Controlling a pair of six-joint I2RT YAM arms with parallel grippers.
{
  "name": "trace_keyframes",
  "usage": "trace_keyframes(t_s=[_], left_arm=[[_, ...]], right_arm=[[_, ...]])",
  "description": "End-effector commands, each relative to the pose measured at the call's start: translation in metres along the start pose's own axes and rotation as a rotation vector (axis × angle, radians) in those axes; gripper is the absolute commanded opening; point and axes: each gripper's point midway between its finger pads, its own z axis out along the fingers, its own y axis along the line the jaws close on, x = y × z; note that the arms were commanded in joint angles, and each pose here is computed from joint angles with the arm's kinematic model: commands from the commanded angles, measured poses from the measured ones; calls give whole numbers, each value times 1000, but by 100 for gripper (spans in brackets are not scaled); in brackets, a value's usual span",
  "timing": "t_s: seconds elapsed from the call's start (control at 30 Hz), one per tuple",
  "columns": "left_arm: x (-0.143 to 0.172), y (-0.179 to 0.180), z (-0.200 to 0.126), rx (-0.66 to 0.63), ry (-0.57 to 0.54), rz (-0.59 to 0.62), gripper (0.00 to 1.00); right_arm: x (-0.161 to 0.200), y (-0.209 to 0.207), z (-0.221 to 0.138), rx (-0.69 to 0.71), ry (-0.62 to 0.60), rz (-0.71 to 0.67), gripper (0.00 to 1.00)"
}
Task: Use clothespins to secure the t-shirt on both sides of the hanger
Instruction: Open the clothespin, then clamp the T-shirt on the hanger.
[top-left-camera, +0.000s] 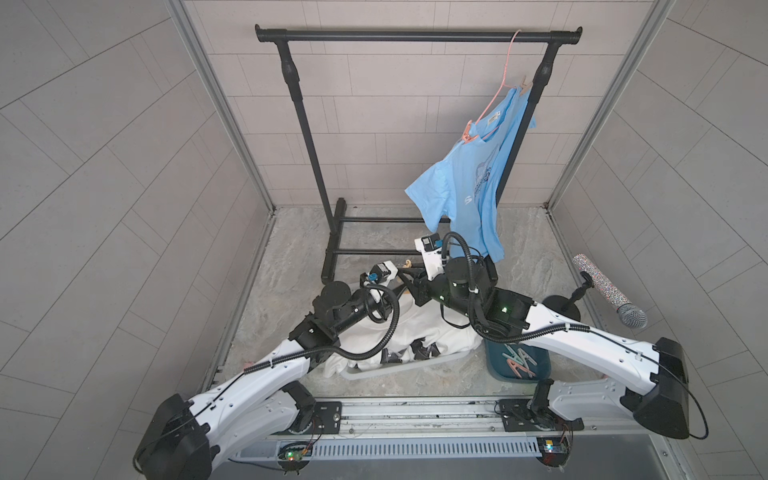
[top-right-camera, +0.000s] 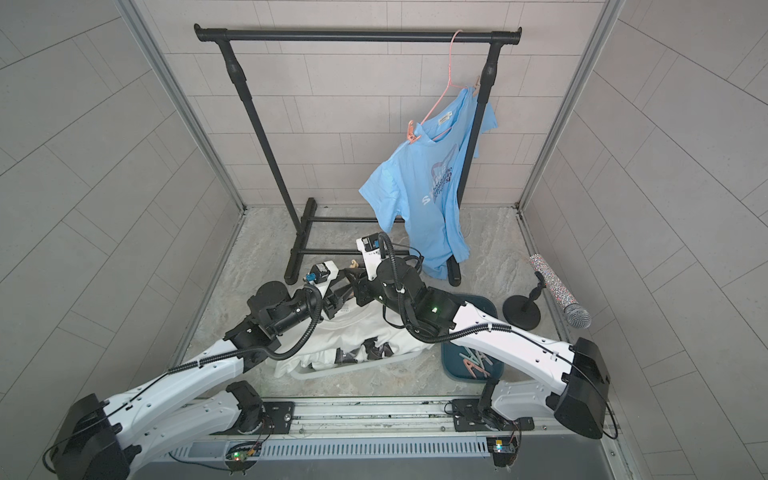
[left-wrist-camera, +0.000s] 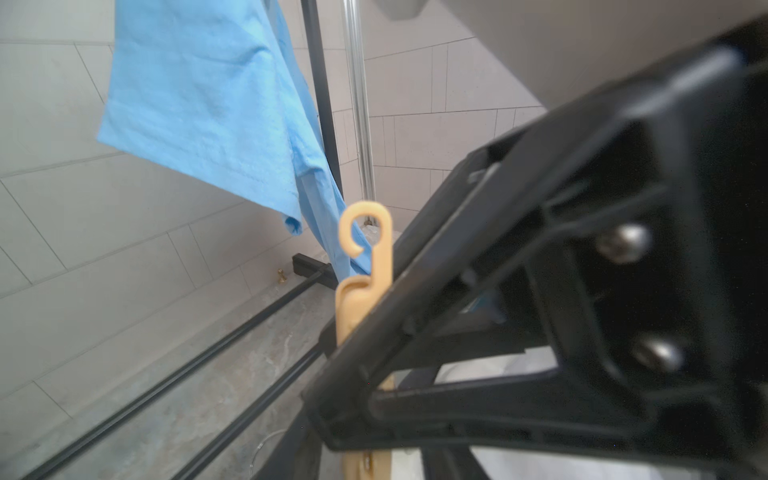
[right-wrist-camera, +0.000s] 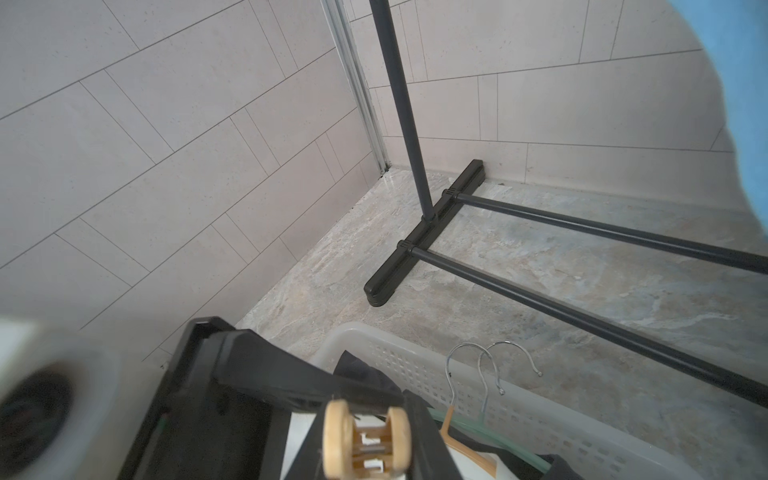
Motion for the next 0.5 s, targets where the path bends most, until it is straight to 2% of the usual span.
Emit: trace_keyframes(t_s=[0.0, 0.1, 0.2, 0.27, 0.33, 0.47], left_arm=[[-19, 4, -8, -31, -71, 19, 56], [-31, 12, -17, -77, -125, 21, 60], [-41, 35, -30, -201, -181, -18, 65], [-41, 64, -43, -348, -207, -78, 69], [-37, 100, -61, -519, -224, -146, 73], [-24, 163, -100, -780, -260, -318, 73]], right_arm=[[-17, -12, -7, 42, -52, -76, 0], [-30, -27, -9, 53, -83, -101, 0], [-49, -40, -9, -9, -162, -106, 0], [-58, -40, -10, -101, -240, -141, 0], [-57, -28, -10, -213, -310, -237, 0], [-22, 16, 0, -502, -220, -486, 0]])
